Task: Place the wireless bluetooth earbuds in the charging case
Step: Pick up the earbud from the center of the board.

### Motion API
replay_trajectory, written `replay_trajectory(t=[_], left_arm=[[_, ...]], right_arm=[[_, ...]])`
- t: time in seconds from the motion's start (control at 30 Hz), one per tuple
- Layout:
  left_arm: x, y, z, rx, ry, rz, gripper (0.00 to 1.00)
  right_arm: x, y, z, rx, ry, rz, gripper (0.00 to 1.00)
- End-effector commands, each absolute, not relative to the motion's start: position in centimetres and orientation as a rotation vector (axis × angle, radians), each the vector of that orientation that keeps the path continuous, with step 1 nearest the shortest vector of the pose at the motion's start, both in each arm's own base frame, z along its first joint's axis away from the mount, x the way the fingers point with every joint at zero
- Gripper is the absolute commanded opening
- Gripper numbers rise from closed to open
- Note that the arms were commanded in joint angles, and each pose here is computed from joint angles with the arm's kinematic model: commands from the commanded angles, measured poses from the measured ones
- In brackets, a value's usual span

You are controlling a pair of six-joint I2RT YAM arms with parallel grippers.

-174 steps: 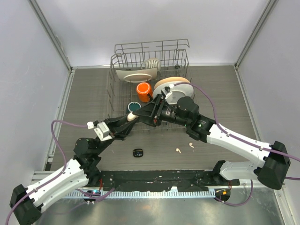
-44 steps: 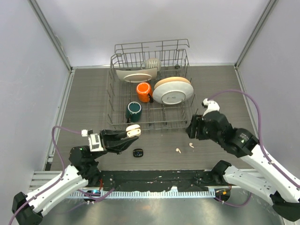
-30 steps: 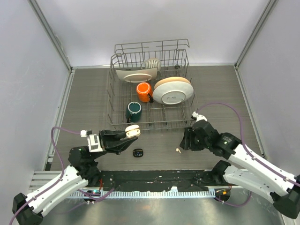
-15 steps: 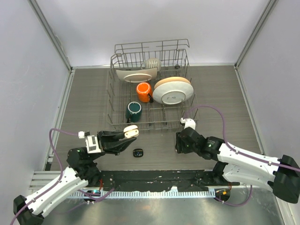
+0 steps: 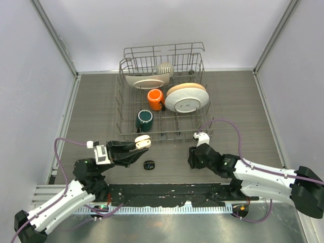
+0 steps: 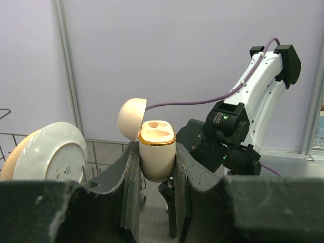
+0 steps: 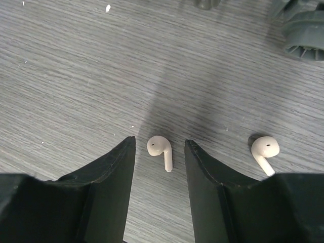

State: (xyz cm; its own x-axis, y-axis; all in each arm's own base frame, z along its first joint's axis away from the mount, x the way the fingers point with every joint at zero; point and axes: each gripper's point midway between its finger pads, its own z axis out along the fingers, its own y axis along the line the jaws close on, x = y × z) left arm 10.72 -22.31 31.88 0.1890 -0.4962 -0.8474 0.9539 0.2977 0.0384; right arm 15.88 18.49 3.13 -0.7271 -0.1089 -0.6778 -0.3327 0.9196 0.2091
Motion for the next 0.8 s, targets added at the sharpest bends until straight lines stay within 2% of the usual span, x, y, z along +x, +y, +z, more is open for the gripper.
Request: replay_trajectory(t=[0.0,0.13,0.77], left_arm=[[10.7,-22.1,32.7,0.654,0.816,-1.122,0.0],[10.7,-22.1,32.7,0.653,0.82,-1.122,0.0],[10.8,-21.8,32.7,0.636,0.825,-1.119,0.0]], right_arm=[[16.8,19.9,4.5,-0.288,2.291,0.48,0.49],[16.5,20.0,3.9,-0.294,2.317,0.477,0.46],[14.7,19.7,2.8,-0.243,2.422,0.398,0.47]])
